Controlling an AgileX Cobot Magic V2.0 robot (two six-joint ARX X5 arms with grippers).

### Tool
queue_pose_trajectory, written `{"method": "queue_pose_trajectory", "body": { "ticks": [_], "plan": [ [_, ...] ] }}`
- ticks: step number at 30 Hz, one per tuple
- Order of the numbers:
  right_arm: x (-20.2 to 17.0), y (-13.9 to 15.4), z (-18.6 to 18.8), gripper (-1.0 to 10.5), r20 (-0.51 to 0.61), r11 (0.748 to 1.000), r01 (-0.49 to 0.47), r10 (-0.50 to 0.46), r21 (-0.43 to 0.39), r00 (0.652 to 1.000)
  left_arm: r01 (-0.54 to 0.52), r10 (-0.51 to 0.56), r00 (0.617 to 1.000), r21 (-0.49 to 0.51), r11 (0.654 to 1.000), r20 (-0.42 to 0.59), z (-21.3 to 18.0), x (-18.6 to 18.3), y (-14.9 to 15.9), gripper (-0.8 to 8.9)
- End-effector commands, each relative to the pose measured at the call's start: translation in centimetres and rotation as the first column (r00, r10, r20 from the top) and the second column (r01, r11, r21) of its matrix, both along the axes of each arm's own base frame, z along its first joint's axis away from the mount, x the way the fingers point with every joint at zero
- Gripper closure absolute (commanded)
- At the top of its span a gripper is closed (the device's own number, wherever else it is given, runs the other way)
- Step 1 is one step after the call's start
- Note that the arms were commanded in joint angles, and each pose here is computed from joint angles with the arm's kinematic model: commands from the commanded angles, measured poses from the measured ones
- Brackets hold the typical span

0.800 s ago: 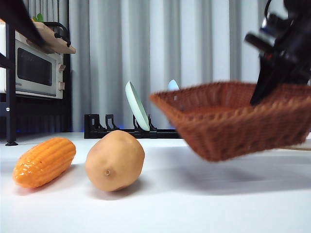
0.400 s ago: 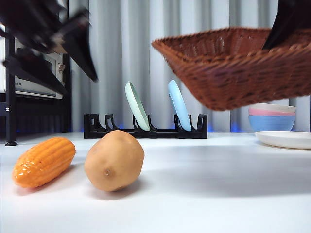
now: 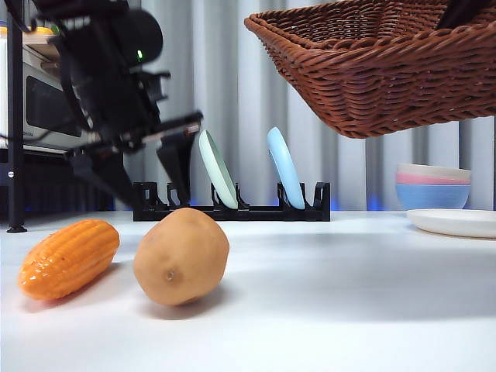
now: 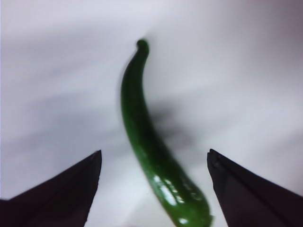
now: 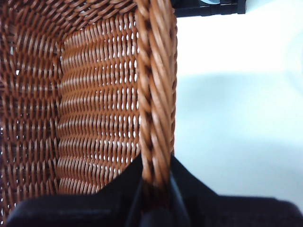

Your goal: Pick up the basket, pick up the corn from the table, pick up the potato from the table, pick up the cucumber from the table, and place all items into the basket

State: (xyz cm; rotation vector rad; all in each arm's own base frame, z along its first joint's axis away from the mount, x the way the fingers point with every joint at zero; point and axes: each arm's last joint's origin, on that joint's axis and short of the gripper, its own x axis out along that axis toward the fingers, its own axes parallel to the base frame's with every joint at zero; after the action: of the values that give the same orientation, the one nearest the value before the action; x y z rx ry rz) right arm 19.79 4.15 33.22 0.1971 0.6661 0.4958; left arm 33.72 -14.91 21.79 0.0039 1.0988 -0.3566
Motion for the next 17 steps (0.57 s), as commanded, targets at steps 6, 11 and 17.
{"method": "queue_pose_trajectory", "body": {
  "ticks": [6, 11, 17],
  "plan": [
    [-0.1, 0.0, 0.6, 9.6, 0.023, 1.000, 0.004, -0.005, 0.020, 1.000, 0.005, -0.005, 1.000, 0.009, 1.000, -0.012, -2.0, 1.0, -0.5, 4.42],
    [-0.1, 0.0, 0.6, 9.6, 0.025, 1.000, 0.014, -0.014, 0.013, 1.000, 0.008, -0.008, 1.000, 0.009, 1.000, -0.016, -2.6, 1.2, -0.7, 4.42],
    [-0.1, -0.1, 0.5, 9.6, 0.028, 0.999, 0.044, -0.044, -0.007, 0.999, 0.023, -0.023, 1.000, -0.008, 1.000, -0.003, -2.7, 1.4, -0.9, 5.39]
  ]
}}
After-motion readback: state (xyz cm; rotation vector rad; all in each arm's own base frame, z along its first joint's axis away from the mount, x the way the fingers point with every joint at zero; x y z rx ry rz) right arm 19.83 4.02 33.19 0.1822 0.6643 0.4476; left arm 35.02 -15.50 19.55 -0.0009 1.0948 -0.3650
